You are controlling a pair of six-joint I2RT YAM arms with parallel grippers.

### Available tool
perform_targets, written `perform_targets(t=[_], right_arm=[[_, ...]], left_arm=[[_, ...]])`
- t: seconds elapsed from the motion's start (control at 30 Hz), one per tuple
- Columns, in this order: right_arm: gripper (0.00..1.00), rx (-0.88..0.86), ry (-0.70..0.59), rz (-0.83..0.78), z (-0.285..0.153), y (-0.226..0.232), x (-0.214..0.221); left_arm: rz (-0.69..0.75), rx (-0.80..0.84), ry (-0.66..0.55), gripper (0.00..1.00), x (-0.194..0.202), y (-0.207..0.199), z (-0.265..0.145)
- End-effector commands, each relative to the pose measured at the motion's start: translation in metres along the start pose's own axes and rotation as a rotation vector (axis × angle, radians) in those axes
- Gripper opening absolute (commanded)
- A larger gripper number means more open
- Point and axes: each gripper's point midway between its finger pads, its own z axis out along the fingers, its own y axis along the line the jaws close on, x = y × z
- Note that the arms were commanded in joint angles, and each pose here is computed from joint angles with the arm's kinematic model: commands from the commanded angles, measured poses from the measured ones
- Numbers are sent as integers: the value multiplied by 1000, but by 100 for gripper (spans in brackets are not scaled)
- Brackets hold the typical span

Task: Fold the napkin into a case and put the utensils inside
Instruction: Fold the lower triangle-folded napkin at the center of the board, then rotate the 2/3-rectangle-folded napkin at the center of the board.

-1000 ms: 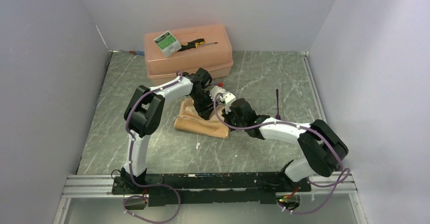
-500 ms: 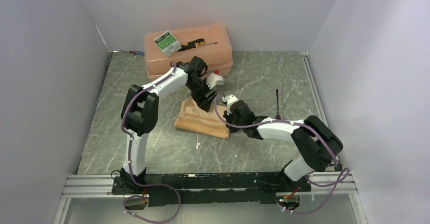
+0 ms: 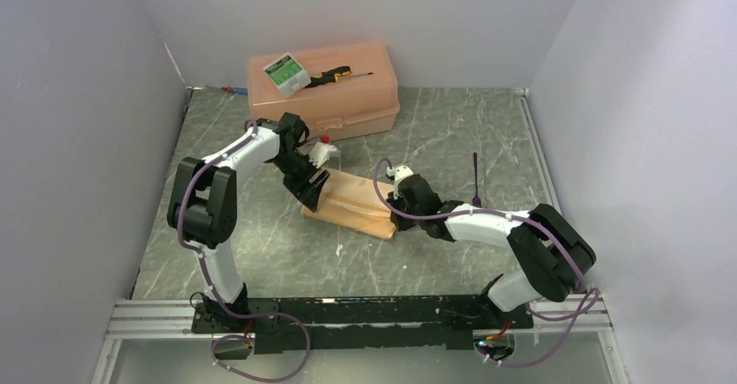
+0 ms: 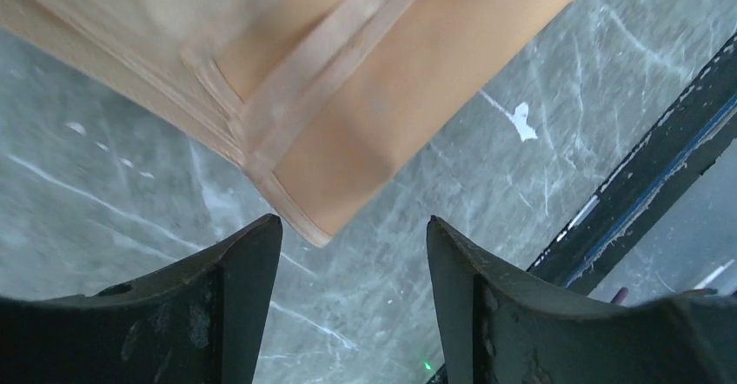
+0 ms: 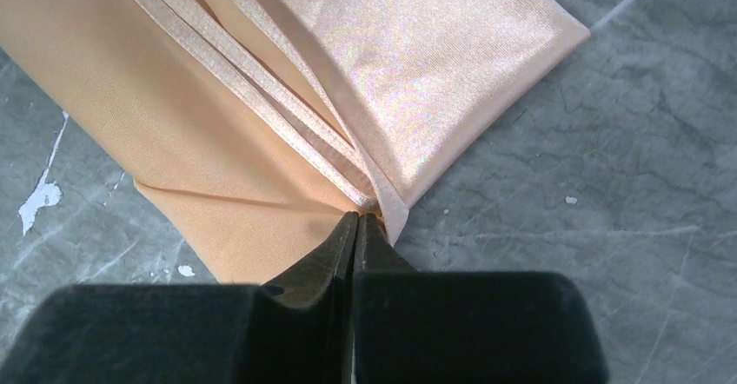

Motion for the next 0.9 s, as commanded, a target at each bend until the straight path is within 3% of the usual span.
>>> perform_targets(t=[0.0,0.17,0.27,0.47,0.7,0.87], right_arm=[[6,-40,-25,47,-9,10,-16],[28,-69,-93,46,-25,15,-58],[37,-81,-144,42,-32,11,-91],[39,-38,-124,22,-3,-14,-115],[44,16,-38,4,37,-36,-101],[45,28,-14,7,46,-43,-89]], left_arm=[[-17,-12,-37,66,4,-7,-8],[-16,-115,-27,62,12,13,0],[3,-165,-16,61,16,20,-2],[-1,-151,-7,64,22,11,-9],[15,-145,-4,68,29,4,-13],[2,-138,32,65,41,9,3]])
